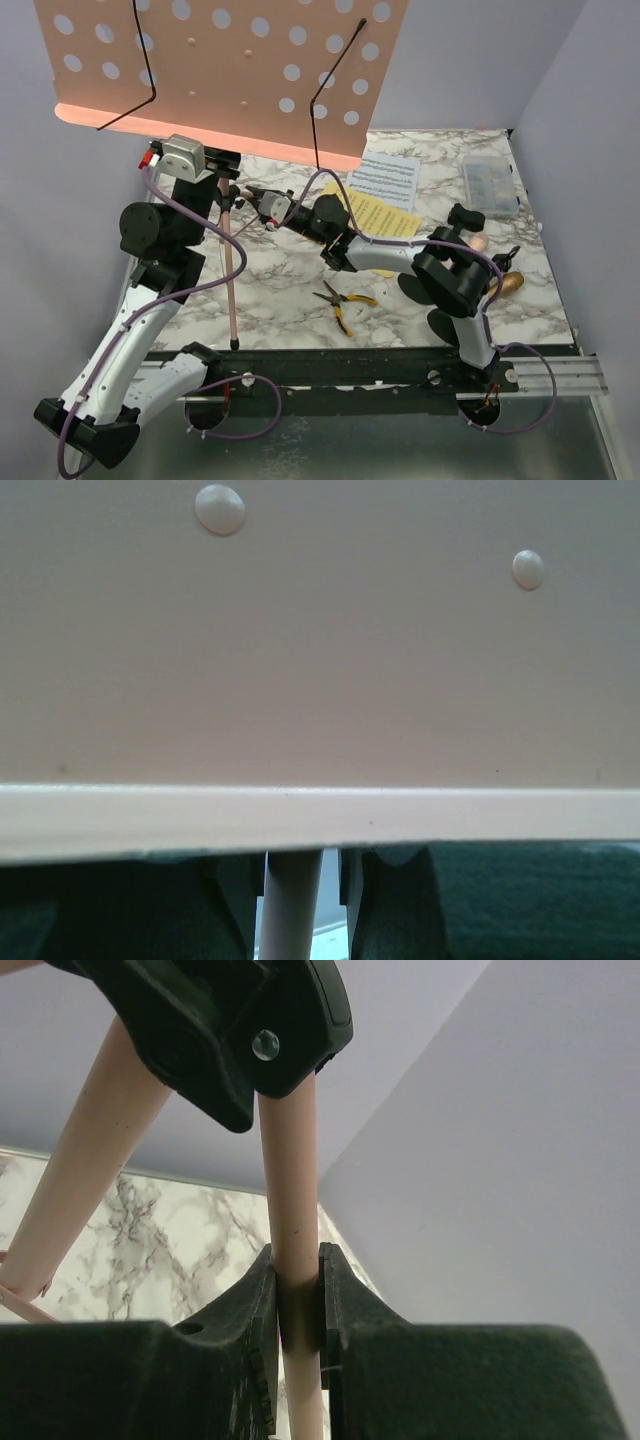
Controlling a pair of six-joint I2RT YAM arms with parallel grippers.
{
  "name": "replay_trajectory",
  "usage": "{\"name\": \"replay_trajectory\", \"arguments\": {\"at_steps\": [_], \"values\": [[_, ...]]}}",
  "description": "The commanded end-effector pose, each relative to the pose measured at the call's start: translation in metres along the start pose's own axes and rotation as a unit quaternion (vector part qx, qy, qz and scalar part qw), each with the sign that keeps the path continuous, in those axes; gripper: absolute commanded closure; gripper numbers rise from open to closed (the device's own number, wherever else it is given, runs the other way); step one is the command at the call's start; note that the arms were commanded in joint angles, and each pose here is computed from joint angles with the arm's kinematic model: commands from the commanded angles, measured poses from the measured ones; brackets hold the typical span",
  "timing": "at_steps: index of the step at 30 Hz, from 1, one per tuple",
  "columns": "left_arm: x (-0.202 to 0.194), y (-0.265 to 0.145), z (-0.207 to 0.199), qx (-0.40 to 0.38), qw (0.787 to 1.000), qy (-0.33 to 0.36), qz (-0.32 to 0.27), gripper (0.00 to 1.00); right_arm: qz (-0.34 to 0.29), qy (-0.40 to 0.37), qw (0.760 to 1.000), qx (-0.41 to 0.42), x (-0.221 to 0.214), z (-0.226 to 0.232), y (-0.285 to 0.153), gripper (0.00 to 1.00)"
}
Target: Set up the instrument practice props
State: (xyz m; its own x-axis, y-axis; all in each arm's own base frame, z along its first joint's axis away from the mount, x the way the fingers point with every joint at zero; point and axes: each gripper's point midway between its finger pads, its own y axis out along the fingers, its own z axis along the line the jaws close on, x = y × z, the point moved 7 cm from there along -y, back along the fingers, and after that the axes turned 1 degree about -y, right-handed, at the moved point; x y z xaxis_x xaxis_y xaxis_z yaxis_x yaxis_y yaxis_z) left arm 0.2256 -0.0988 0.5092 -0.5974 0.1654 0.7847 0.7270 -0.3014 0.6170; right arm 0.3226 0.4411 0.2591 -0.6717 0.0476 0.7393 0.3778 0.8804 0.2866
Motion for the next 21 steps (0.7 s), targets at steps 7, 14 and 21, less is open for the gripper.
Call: {"name": "replay_trajectory", "arguments": {"at_steps": [7,14,21], "values": [[0.035,-0.022,0.023,0.11,0.984,-0.05,-0.13,1.0,0.099,-0.008,0.995,0.007,-0.095,-0.041,-0.009,0.99],[-0.019,-0.029,0.016,0.107,0.986,-0.063,-0.11,1.0,0.127,0.014,0.992,0.02,-0.133,-0.061,-0.014,0.99],[-0.063,-0.042,0.03,0.15,0.984,-0.058,-0.076,1.0,0.152,0.01,0.988,0.035,-0.17,-0.055,-0.025,0.99]]}}
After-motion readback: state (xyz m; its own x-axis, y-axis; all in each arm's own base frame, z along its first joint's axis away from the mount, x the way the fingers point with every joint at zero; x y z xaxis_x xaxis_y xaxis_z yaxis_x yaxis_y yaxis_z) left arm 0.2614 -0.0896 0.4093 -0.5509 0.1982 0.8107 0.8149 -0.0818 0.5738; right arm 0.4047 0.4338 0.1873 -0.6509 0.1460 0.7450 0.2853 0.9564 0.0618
